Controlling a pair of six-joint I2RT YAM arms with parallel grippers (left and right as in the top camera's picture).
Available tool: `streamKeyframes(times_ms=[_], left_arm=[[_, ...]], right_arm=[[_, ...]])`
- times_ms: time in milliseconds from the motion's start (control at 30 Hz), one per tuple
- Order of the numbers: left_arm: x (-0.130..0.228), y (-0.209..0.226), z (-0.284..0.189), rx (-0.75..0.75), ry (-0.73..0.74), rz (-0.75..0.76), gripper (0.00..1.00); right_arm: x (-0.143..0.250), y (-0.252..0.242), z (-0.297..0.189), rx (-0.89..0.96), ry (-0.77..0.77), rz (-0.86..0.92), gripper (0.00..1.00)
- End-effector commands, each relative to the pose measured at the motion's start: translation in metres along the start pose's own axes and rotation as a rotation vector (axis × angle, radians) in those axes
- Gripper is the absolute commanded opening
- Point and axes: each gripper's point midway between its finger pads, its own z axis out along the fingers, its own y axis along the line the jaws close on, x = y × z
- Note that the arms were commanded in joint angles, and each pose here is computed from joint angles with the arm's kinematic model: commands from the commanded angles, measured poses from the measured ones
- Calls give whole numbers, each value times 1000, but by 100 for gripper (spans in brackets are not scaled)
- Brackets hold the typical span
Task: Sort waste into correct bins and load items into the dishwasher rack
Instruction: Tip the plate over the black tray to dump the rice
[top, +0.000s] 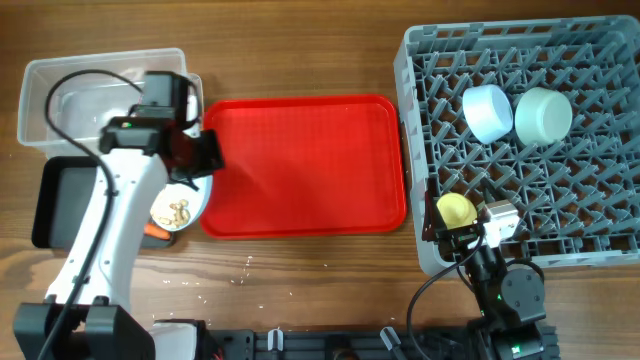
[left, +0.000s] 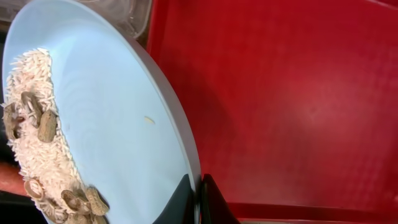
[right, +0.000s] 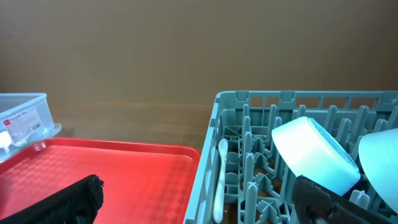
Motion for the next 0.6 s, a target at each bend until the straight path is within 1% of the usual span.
streamKeyframes(times_ms=[0, 67, 200, 267, 333, 467, 567], left_arm=[[-2, -1, -10, 152, 11, -26, 4], [-3, -3, -15, 234, 16, -37, 4], [-6, -7, -36, 479, 16, -93, 4], [-6, -3, -44, 555, 9, -102, 4], [-5, 8, -51, 591, 1, -137, 4], [-5, 38, -57, 588, -25, -223, 4], [-9, 49, -69, 654, -76, -250, 4]], right_arm=[[-2, -1, 0, 9, -9, -11, 100], [-2, -1, 0, 9, -9, -11, 99], [-2, -1, 0, 9, -9, -11, 100], [-2, -1, 0, 8, -9, -11, 100], [-2, -1, 0, 9, -9, -11, 100], [-2, -1, 0, 8, -9, -11, 100], [-2, -1, 0, 9, -9, -11, 100]])
